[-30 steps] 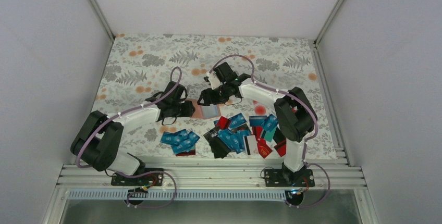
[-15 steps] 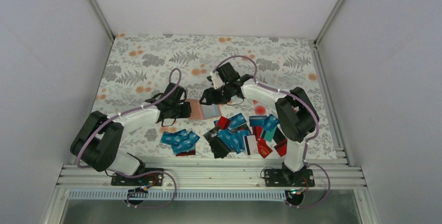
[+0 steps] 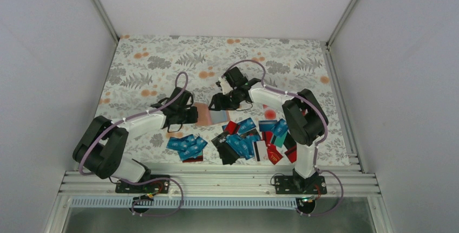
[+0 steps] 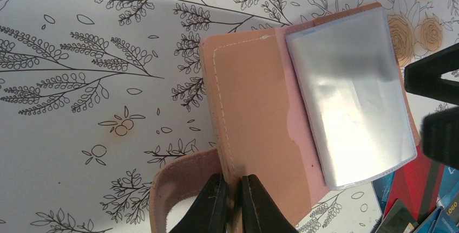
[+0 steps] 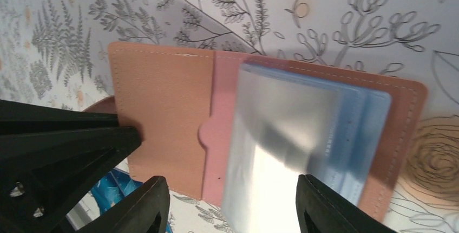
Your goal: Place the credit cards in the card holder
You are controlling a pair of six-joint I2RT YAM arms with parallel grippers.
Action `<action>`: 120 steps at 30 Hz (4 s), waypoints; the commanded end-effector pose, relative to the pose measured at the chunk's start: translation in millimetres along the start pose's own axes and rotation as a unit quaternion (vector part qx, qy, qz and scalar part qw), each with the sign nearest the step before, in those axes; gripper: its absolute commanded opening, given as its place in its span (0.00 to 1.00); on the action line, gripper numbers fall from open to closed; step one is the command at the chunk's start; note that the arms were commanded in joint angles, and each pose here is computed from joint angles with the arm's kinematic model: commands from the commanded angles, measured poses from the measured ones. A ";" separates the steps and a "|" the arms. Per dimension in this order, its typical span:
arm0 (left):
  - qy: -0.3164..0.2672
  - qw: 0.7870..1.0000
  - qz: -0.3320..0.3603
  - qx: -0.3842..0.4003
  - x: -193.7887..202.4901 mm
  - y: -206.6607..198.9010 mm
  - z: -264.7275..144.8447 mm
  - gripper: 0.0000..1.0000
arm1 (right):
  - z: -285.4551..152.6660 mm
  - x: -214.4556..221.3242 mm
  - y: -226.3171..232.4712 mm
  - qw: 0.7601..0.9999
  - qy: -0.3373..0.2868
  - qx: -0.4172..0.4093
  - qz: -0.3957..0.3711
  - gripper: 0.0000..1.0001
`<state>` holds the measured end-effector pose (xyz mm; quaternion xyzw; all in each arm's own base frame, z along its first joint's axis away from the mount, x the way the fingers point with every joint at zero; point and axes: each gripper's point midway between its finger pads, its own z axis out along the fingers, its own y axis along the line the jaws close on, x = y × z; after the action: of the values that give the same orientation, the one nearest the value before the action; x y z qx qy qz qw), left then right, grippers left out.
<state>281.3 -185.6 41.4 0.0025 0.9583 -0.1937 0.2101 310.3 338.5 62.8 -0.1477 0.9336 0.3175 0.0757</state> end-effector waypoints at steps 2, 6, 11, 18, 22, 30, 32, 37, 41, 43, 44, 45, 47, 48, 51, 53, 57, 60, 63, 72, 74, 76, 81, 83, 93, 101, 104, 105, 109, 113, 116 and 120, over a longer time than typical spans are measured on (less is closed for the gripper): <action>-0.004 1.000 0.000 -0.005 -0.1 1.9 4.6 0.08 | 1.1 4.4 -20.4 0.999 0.003 0.035 0.007 0.61; -0.003 1.000 -0.002 -0.005 0.9 2.5 6.6 0.07 | 4.6 7.4 -21.9 0.999 0.010 0.034 0.007 0.62; -0.002 1.000 -0.001 -0.006 1.3 2.8 8.1 0.07 | 7.5 12.0 -28.0 0.999 0.015 0.042 0.010 0.64; 0.001 1.000 -0.004 -0.005 3.0 3.3 11.6 0.07 | 10.7 16.4 -31.5 0.999 0.022 0.044 0.014 0.67; 0.001 1.000 -0.004 -0.003 3.2 2.9 12.4 0.07 | 7.2 14.9 -25.8 0.999 0.017 0.034 0.012 0.67; -0.001 1.000 -0.004 -0.001 1.6 1.7 12.0 0.07 | -1.1 7.3 2.1 1.000 0.006 -0.008 -0.011 0.66; 0.000 1.000 -0.005 -0.002 1.9 2.1 12.4 0.07 | -0.3 7.1 7.0 1.000 0.007 -0.009 -0.016 0.65; 0.000 1.000 -0.004 -0.002 1.9 1.5 11.9 0.07 | -2.4 3.2 9.8 1.000 0.003 0.010 -0.022 0.65; 0.000 1.000 -0.004 -0.001 2.1 1.4 12.0 0.07 | -7.8 0.3 -0.3 0.998 -0.004 0.053 -0.019 0.65; -0.001 1.000 -0.003 -0.001 1.7 1.0 12.0 0.07 | -10.0 -0.8 -3.9 0.998 -0.005 0.067 -0.019 0.65; 0.000 1.000 -0.004 -0.002 2.3 1.4 12.4 0.07 | -10.5 -0.6 -4.4 0.997 -0.004 0.070 -0.019 0.65; 0.001 1.000 -0.004 -0.002 2.3 1.6 12.6 0.07 | -11.9 -1.6 -4.3 0.997 -0.005 0.074 -0.020 0.65; 0.001 1.000 -0.004 -0.002 2.5 1.5 12.9 0.07 | -12.8 -1.6 -3.6 0.997 -0.005 0.077 -0.022 0.65; 0.001 1.000 -0.004 -0.001 2.6 1.6 13.0 0.07 | -13.2 -2.1 -1.7 0.997 -0.005 0.074 -0.024 0.65; 0.001 1.000 -0.004 0.000 2.3 1.1 13.2 0.06 | -12.3 -1.1 5.6 0.998 -0.002 0.057 -0.028 0.64; 0.001 1.000 -0.003 0.001 2.2 0.2 13.3 0.06 | -11.8 -1.3 9.1 0.998 -0.002 0.054 -0.031 0.64; 0.001 1.000 -0.003 0.000 2.0 0.2 13.1 0.06 | -7.8 1.7 11.1 0.998 0.004 0.049 -0.032 0.64; 0.001 1.000 -0.003 0.000 2.4 0.6 13.2 0.06 | -5.3 3.3 12.6 0.999 0.008 0.043 -0.032 0.64; 0.001 1.000 -0.003 0.001 2.9 0.0 13.2 0.06 | -3.7 4.9 19.2 0.999 0.012 0.024 -0.035 0.64; 0.000 1.000 -0.002 0.001 2.5 -0.5 13.1 0.06 | -3.9 3.7 55.6 0.997 0.012 -0.053 -0.051 0.64; -0.001 1.000 -0.003 0.001 1.8 -0.3 13.0 0.06 | 1.3 6.1 62.9 0.996 0.020 -0.074 -0.050 0.64; -0.002 1.000 -0.003 0.000 1.8 0.2 13.1 0.06 | 8.3 8.8 67.1 0.994 0.029 -0.093 -0.048 0.63; -0.004 1.000 0.000 0.004 1.6 -0.5 13.3 0.06 | 19.1 9.2 80.7 0.987 0.042 -0.145 -0.047 0.62; -0.006 1.000 0.002 0.006 0.6 -1.4 13.7 0.06 | 21.9 8.1 86.4 0.984 0.046 -0.164 -0.048 0.62; -0.025 0.999 0.015 0.042 -10.2 -6.2 14.5 0.06 | 52.9 -1.8 58.8 0.988 0.051 -0.142 -0.025 0.59; -0.037 0.994 0.042 0.092 -20.6 -20.3 4.8 0.08 | 69.6 -3.8 39.4 0.988 0.057 -0.144 -0.011 0.48; -0.034 0.996 0.038 0.080 -18.3 -16.6 -1.0 0.14 | 72.9 -0.5 27.5 0.990 0.061 -0.130 0.003 0.43; -0.032 0.996 0.035 0.072 -17.0 -13.7 -2.9 0.17 | 73.5 0.7 23.6 0.990 0.062 -0.127 0.008 0.41; -0.038 0.998 0.028 0.049 -17.2 -7.6 -18.0 0.32 | 70.5 2.5 17.8 0.990 0.064 -0.122 0.014 0.41; -0.037 0.998 0.038 0.016 -14.0 -2.7 -30.8 0.36 | 60.7 -4.2 19.7 0.992 0.057 -0.115 0.009 0.42; -0.026 0.999 0.044 0.002 -6.4 -2.2 -37.0 0.38 | 53.5 -9.7 22.4 0.993 0.051 -0.110 0.003 0.43; -0.011 0.999 0.033 -0.017 5.0 -0.8 -43.1 0.40 | 44.9 -12.7 27.4 0.993 0.046 -0.107 -0.005 0.45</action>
<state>272.9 -179.7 75.8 0.0381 0.9471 -0.2012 0.2471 307.0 397.6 35.3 -0.1719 0.8853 0.4320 -0.0044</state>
